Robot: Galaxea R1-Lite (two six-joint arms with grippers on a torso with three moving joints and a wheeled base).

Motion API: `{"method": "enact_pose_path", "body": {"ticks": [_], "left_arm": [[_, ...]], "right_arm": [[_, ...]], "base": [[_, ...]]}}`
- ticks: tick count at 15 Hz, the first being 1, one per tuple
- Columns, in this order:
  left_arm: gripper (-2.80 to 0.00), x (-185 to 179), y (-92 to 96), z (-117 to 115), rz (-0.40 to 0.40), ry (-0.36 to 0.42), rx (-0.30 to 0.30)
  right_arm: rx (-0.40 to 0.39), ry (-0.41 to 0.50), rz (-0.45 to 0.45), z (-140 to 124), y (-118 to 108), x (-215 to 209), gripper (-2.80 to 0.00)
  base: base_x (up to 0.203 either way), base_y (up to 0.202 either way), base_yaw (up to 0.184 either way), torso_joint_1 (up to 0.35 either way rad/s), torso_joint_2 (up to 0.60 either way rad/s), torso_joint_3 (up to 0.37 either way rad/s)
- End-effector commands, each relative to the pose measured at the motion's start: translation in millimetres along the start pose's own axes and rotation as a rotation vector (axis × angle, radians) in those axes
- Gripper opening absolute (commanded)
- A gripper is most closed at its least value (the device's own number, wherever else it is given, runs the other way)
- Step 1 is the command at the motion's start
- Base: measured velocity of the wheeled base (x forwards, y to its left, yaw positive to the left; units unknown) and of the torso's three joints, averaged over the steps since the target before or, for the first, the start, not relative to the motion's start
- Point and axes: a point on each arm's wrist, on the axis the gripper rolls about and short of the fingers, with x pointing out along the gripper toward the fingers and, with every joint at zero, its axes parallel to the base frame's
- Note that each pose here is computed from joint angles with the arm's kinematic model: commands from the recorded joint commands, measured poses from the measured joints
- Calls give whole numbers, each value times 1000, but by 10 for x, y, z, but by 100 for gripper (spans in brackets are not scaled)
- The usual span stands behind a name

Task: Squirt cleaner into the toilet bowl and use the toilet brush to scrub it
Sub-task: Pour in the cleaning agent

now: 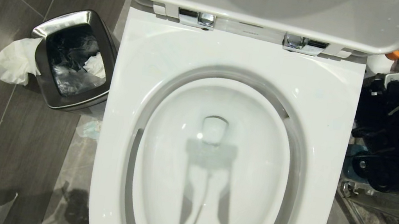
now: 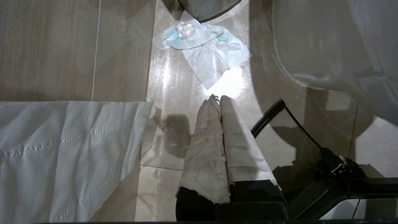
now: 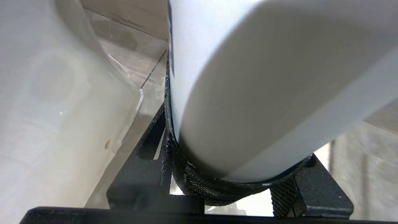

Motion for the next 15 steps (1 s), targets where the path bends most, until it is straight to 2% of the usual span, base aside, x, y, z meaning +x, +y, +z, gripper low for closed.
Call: {"method": "enact_pose_path", "body": {"ticks": [1,5,15], "left_arm": [[-280,1,0,1,1,1,0],[-280,1,0,0,1,2,0],[-280,1,0,0,1,2,0]], "right_arm": [[-6,-33,-7,318,-38,-118,-280],[3,-37,-41,557,-68,-269,-280],[63,5,-43,979,-80,-688,-280]], "base": [[0,0,0,0,0,0],[0,0,0,0,0,0],[0,0,0,0,0,0]]}}
